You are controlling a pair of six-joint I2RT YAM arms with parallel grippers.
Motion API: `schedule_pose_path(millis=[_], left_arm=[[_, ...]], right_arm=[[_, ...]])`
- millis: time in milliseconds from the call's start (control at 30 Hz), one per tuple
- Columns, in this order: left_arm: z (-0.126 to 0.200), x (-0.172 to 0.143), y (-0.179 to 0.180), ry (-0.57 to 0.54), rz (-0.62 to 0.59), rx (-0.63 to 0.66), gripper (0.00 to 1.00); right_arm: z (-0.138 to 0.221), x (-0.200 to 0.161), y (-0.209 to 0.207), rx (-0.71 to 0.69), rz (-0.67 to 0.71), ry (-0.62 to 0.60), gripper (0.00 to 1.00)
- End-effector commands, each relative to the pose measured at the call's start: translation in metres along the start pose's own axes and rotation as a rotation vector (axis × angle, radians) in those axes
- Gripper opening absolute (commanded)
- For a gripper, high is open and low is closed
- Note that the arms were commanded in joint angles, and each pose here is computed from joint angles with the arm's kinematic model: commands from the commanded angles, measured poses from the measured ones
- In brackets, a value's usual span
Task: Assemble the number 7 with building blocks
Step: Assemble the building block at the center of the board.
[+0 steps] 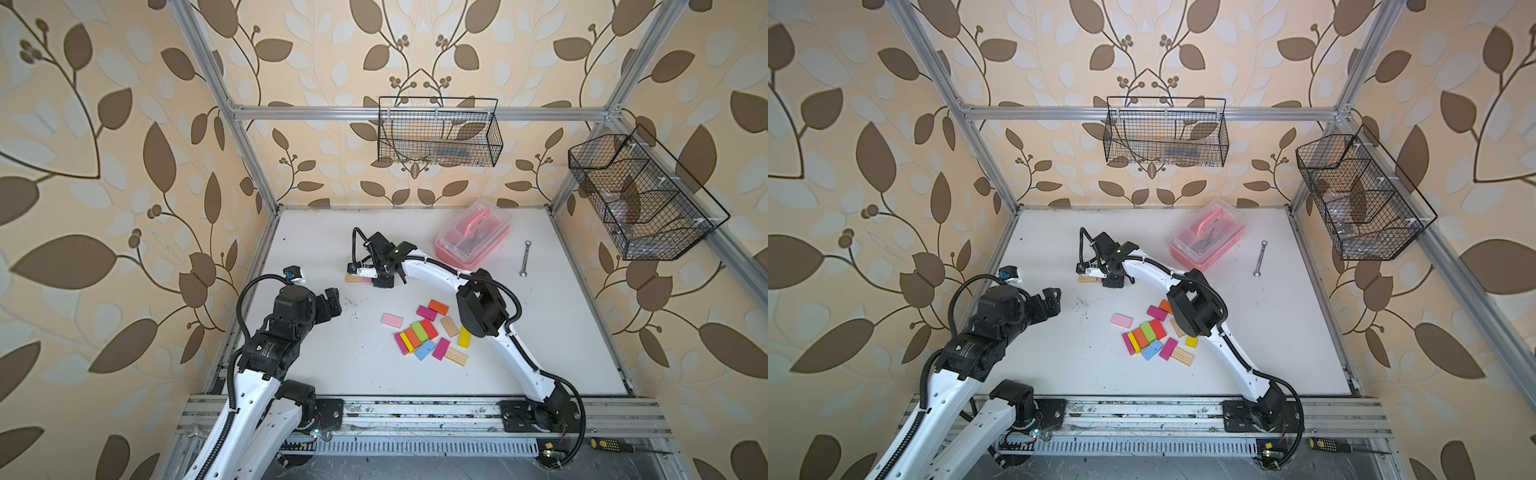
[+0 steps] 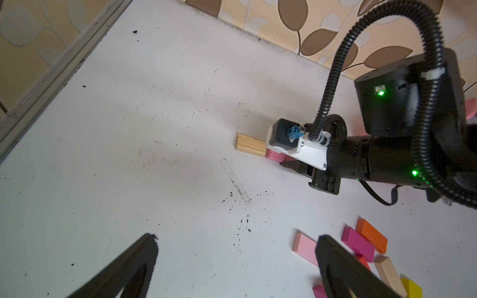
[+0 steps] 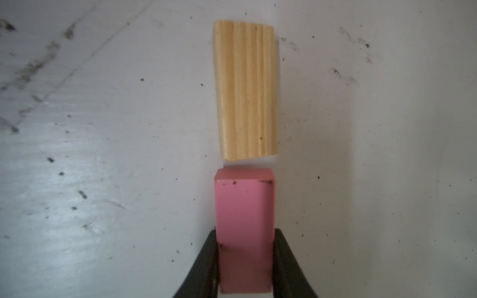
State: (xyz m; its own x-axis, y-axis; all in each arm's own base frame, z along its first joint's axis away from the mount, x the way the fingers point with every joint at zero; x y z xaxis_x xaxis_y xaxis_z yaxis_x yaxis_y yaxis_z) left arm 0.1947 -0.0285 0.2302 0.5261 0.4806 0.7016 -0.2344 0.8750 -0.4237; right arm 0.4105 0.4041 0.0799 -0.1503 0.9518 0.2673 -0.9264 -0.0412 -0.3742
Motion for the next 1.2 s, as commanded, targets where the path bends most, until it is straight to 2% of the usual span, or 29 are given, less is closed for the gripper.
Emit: schedule_pose_path(millis=[0, 300, 467, 500, 533, 567, 600, 700, 800, 900, 967, 1033, 1167], left_arm=[[0.002, 0.002, 0.002, -0.016, 0.016, 0.024, 0.99], [0.002, 0.003, 0.003, -0.018, 0.020, 0.030, 0.99], [0.002, 0.003, 0.004, -0.019, 0.021, 0.037, 0.99], [0.002, 0.003, 0.004, -0.020, 0.022, 0.038, 0.99], [0.002, 0.004, 0.004, -0.022, 0.022, 0.038, 0.99], [0.002, 0.004, 0.003, -0.022, 0.021, 0.038, 0.99], [0.002, 0.004, 0.003, -0.021, 0.022, 0.039, 0.99], [0.002, 0.005, 0.003, -0.013, 0.025, 0.044, 0.99], [0.002, 0.006, 0.000, -0.003, 0.030, 0.035, 0.99], [0.003, 0.010, -0.004, 0.009, 0.021, 0.031, 0.99], [0.003, 0.013, -0.008, 0.023, 0.012, 0.027, 0.99], [0.002, 0.016, -0.014, 0.044, -0.001, 0.011, 0.99], [-0.008, 0.016, -0.028, 0.154, -0.035, -0.029, 0.99]], right_arm=[[-0.008, -0.013, 0.025, 0.116, 0.015, 0.044, 0.32], [-0.010, -0.015, 0.023, 0.110, -0.003, 0.044, 0.49], [0.011, -0.010, 0.002, 0.042, -0.119, -0.047, 0.60], [0.020, -0.007, -0.005, 0.027, -0.153, -0.090, 0.66], [0.033, -0.005, -0.014, 0.000, -0.200, -0.141, 0.76], [0.049, -0.002, -0.024, -0.037, -0.248, -0.204, 0.91], [0.062, -0.005, -0.031, -0.065, -0.296, -0.249, 1.00], [0.109, -0.011, -0.051, -0.191, -0.491, -0.426, 1.00], [0.148, -0.031, -0.065, -0.206, -0.793, -0.602, 1.00], [0.164, -0.060, -0.077, -0.019, -1.190, -0.710, 1.00], [0.163, -0.072, -0.076, 0.147, -1.354, -0.740, 1.00], [0.165, -0.072, -0.069, 0.247, -1.406, -0.774, 1.00], [0.164, -0.062, -0.051, 0.301, -1.426, -0.677, 1.00]])
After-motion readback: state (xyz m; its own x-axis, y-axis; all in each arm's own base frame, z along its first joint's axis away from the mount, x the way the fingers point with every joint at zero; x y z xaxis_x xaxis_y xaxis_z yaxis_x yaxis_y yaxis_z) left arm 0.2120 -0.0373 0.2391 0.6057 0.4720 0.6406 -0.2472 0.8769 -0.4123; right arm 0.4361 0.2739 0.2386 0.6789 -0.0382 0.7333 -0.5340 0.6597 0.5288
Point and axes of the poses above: each gripper's point midway between its finger pads, its own z axis back along the fingers, its own y axis along the line the jaws close on, x = y × z, the point moved 6 cm from there along z, back along the fingers, and after that the axes turned 8 degrees about z, right-handed, at the moved point
